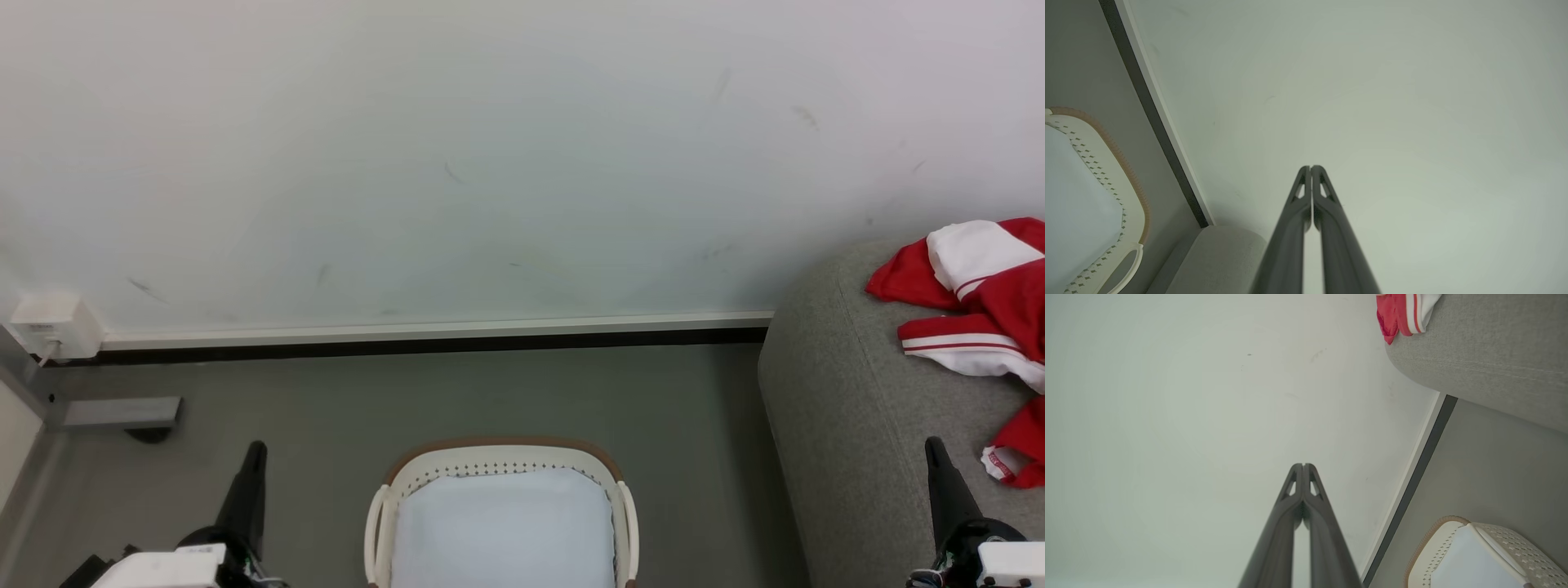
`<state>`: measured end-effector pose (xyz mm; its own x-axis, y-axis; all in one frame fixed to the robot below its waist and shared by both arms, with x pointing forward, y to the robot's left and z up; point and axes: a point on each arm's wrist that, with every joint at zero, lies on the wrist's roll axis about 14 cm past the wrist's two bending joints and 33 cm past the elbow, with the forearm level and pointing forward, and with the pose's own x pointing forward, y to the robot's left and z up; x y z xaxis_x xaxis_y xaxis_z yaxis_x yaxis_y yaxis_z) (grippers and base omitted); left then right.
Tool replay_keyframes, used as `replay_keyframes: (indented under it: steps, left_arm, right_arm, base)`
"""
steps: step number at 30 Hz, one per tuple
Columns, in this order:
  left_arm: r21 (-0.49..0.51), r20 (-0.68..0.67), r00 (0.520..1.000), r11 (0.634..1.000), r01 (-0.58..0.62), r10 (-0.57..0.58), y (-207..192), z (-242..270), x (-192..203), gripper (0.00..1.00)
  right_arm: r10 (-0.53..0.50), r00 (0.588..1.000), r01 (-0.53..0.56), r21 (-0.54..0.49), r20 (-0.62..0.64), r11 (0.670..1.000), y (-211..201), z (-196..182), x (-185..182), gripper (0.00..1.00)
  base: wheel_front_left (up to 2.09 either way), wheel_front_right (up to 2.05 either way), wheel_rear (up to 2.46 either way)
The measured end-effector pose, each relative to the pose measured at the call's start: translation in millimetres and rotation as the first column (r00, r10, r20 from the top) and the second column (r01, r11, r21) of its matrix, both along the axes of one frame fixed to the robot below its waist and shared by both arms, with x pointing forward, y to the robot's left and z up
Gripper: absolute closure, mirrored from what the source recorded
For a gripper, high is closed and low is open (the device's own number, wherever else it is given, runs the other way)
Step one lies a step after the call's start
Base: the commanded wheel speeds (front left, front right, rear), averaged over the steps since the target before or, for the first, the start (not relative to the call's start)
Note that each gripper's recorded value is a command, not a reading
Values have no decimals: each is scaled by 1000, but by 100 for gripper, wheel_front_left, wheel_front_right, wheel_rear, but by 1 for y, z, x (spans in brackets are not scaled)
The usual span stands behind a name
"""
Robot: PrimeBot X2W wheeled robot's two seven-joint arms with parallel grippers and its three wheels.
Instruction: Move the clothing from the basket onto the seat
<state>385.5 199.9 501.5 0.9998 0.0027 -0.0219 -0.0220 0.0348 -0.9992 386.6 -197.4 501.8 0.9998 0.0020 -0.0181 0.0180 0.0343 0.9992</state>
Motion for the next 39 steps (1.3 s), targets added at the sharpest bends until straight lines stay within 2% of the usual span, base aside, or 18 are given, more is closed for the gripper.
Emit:
replay_keyframes:
  steps: [7, 39]
  left_arm:
    - [-33, 8, 1000, 999, 3, -2, 0, 2, 2, 100]
    - [-33, 9, 1000, 999, 3, -2, 0, 2, 2, 100]
  right_arm:
    - [-1, 1000, 1, 42, 7, 999, -1, 1, 1, 100]
    - [-1, 1000, 0, 41, 7, 999, -1, 2, 1, 100]
  base:
    - [0, 0, 0]
    - [0, 0, 0]
